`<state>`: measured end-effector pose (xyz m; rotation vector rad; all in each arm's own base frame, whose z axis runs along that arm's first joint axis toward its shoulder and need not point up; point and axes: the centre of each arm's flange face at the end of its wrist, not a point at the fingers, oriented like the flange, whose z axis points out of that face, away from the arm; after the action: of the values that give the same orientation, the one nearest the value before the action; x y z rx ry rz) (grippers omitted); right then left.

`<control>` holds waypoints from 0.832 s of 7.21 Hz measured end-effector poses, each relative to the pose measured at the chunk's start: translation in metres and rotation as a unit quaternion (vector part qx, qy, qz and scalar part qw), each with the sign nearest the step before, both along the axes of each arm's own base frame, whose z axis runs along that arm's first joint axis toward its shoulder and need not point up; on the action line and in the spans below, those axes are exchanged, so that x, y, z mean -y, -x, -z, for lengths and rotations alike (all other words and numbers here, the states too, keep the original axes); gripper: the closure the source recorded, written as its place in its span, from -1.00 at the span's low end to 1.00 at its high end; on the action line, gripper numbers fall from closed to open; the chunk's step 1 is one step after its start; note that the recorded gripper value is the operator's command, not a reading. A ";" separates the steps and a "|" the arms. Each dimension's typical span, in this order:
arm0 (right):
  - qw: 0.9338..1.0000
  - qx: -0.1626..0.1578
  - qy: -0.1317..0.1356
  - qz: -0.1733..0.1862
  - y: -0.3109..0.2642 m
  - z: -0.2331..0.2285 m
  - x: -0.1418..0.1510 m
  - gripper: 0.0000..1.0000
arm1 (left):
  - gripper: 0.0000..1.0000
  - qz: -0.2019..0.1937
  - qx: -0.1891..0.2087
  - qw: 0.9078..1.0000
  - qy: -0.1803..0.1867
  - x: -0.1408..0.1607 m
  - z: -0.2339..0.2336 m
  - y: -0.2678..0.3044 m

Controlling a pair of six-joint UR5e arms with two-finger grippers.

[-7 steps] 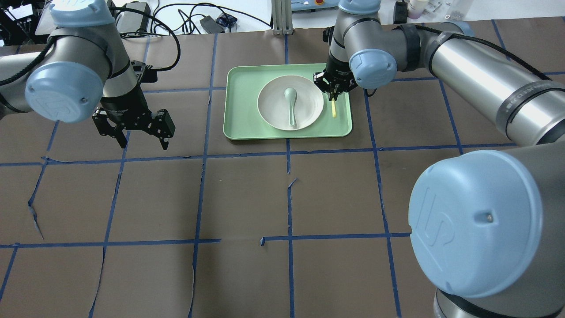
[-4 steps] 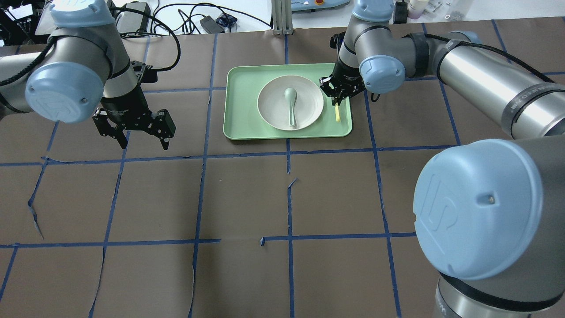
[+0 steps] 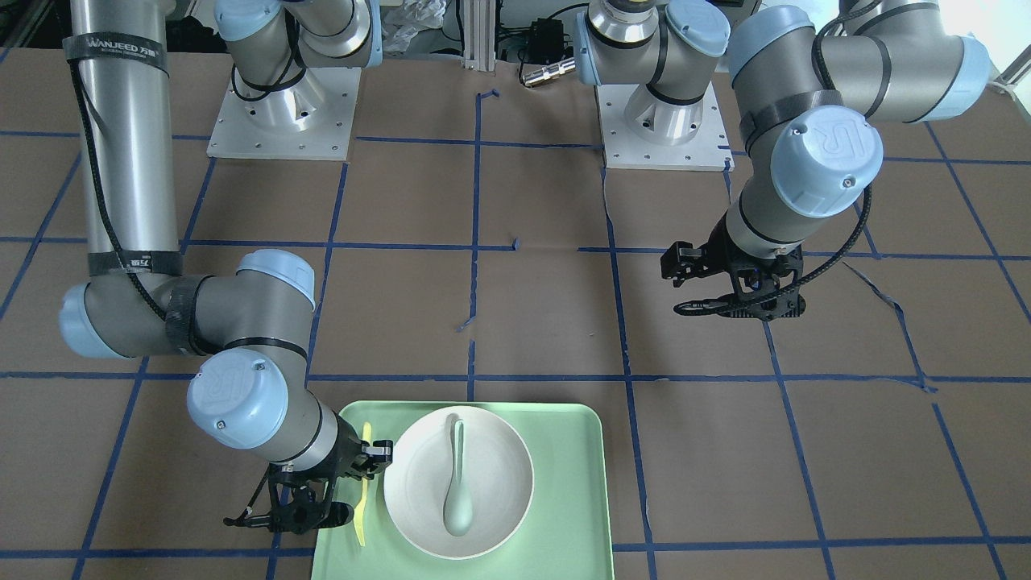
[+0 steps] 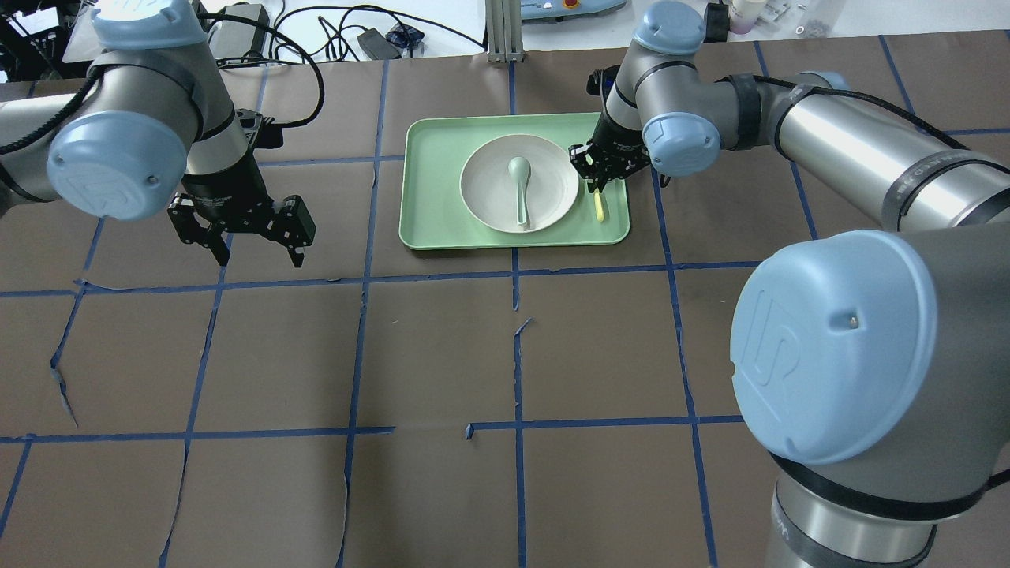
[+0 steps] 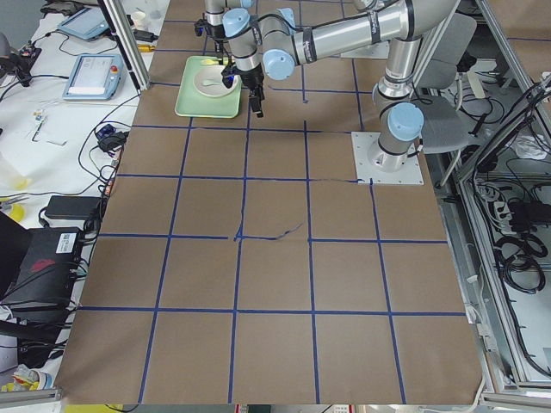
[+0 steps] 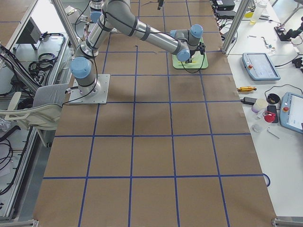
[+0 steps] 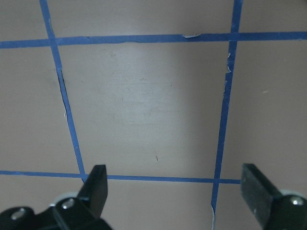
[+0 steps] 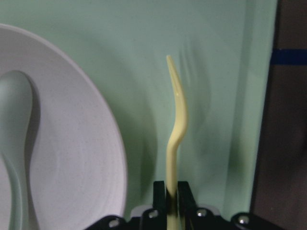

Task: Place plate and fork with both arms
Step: 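Lower the fork onto the tray beside the plate and open the right gripper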

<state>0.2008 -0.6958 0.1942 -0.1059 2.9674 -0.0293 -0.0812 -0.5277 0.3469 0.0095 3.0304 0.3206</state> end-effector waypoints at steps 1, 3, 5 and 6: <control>1.000 -0.006 0.004 -0.007 0.001 -0.005 -0.001 -1.00 | -1.00 0.001 0.000 1.000 0.001 0.000 -0.001 0.001; 1.000 -0.018 0.006 -0.008 0.005 -0.043 -0.010 -1.00 | -1.00 0.003 0.000 1.000 0.006 0.000 -0.006 0.004; 0.998 -0.053 -0.023 -0.010 0.014 -0.115 -0.045 -1.00 | -1.00 0.005 -0.005 1.000 0.024 -0.007 -0.024 0.012; 0.997 -0.070 -0.037 -0.012 0.019 -0.150 -0.066 -1.00 | -1.00 0.003 -0.013 0.999 0.036 -0.013 -0.036 0.021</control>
<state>0.1816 -0.6296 0.3445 -0.1397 3.1015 0.0954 -0.1020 -0.5143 0.3834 0.0166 3.0643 0.2116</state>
